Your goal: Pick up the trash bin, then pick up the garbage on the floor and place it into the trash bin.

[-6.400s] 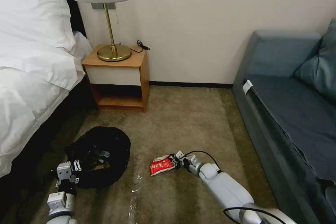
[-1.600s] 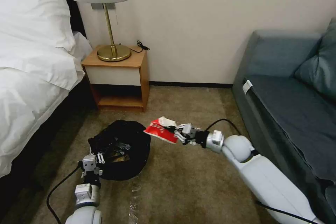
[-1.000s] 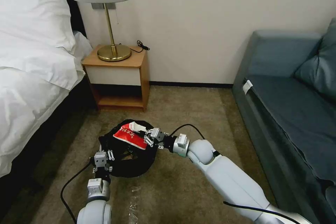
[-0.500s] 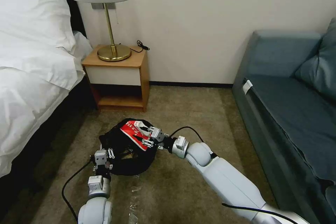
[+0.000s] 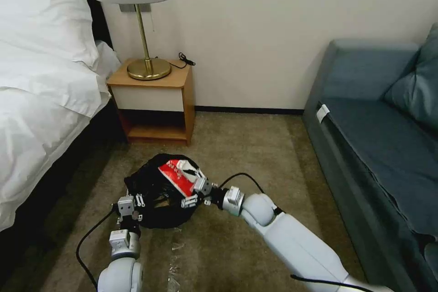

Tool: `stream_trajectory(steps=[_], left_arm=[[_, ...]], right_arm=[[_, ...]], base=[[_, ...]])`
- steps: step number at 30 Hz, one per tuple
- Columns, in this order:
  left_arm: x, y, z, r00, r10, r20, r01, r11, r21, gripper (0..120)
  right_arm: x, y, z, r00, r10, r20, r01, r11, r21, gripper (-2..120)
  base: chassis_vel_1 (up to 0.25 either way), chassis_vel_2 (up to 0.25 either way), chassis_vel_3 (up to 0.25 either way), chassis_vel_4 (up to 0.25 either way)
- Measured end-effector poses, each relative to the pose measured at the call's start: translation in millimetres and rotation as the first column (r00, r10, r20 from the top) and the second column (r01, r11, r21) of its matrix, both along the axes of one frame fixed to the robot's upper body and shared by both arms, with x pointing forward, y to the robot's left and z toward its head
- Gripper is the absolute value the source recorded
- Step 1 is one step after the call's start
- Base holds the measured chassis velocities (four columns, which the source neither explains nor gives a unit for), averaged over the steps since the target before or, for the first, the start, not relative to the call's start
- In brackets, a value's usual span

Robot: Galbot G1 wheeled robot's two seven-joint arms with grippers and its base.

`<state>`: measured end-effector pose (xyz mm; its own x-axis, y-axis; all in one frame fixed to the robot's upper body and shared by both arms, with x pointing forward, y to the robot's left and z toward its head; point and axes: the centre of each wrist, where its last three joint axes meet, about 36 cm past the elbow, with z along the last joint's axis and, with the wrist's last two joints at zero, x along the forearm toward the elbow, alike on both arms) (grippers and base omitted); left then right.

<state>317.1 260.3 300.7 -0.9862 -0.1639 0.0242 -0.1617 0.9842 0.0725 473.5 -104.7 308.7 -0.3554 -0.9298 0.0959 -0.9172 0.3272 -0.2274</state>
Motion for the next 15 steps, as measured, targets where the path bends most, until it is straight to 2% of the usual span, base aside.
stream_trajectory(steps=[6, 11, 15], left_arm=[[-2.6, -0.2, -0.3, 1.0, 0.002, -0.002, -0.002, 1.0, -0.008, 4], [-4.7, -0.5, -2.2, 1.0, 0.004, -0.005, -0.004, 1.0, -0.023, 4], [-6.1, -0.5, -5.5, 1.0, 0.005, -0.01, -0.005, 1.0, -0.027, 4]], right_arm=[[-0.6, -13.4, 8.2, 0.999, 0.029, 0.027, -0.028, 0.998, -0.063, 100], [15.9, -33.0, 27.5, 0.993, 0.07, 0.094, -0.055, 0.987, -0.154, 100], [21.8, -38.9, 36.3, 0.991, 0.074, 0.113, -0.054, 0.983, -0.175, 100]], base=[[0.0, 0.0, 0.0, 0.0], [0.0, 0.0, 0.0, 0.0], [0.0, 0.0, 0.0, 0.0]])
